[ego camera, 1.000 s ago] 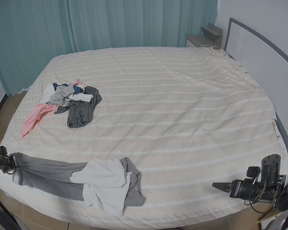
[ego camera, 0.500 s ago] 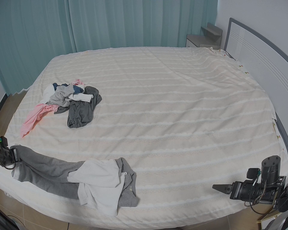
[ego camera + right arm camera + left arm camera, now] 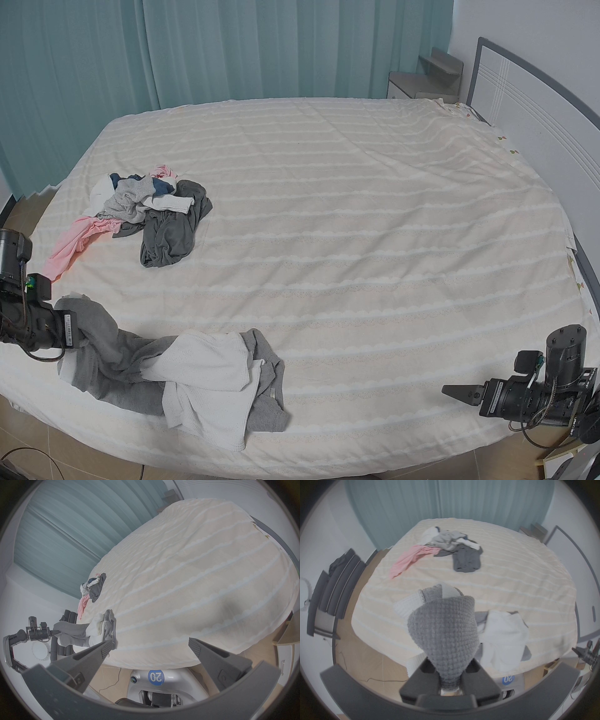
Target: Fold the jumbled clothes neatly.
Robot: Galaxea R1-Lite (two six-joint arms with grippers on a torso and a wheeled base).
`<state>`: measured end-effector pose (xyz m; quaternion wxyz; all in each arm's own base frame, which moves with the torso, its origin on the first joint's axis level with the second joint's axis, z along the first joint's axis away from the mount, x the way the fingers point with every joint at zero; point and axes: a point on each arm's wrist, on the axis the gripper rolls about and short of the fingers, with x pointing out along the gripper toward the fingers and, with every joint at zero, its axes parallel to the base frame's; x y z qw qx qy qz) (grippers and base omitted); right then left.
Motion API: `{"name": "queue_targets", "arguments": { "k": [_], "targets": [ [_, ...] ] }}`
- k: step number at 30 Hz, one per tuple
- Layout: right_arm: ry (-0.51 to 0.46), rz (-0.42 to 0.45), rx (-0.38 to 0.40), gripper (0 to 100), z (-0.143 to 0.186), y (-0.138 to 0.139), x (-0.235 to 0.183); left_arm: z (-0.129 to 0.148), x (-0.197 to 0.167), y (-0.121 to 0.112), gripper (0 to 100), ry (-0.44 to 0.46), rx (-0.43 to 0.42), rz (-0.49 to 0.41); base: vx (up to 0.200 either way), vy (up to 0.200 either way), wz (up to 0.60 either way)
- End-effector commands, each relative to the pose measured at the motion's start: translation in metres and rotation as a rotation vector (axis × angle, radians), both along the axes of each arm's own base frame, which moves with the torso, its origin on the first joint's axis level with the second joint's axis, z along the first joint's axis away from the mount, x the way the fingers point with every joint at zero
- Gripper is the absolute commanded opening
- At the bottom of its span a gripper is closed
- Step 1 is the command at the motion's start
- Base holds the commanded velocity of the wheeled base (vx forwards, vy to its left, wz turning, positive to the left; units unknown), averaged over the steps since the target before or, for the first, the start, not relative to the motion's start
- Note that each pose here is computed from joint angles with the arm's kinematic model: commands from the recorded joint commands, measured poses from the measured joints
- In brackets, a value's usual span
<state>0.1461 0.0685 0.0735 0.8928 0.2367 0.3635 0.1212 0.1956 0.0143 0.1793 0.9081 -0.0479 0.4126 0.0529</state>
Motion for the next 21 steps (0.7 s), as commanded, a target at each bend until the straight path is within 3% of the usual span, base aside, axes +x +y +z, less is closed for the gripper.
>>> {"name": "queue_targets", "arguments": {
  "k": [1, 15, 21],
  "targets": [
    [-0.006, 0.005, 0.003, 100, 0.001, 0.001, 0.0, -0.002, 0.007, -0.057, 0, 0.017, -0.025, -0.146, 0.0, 0.0, 0.0],
    [-0.006, 0.016, 0.001, 100, 0.001, 0.003, 0.0, -0.021, 0.041, -0.138, 0, 0.11, -0.05, -0.335, 0.0, 0.0, 0.0],
    [-0.011, 0.016, 0.001, 100, 0.002, 0.003, 0.001, -0.028, 0.052, -0.165, 0, 0.107, -0.086, -0.354, 0.0, 0.0, 0.0]
  ]
}}
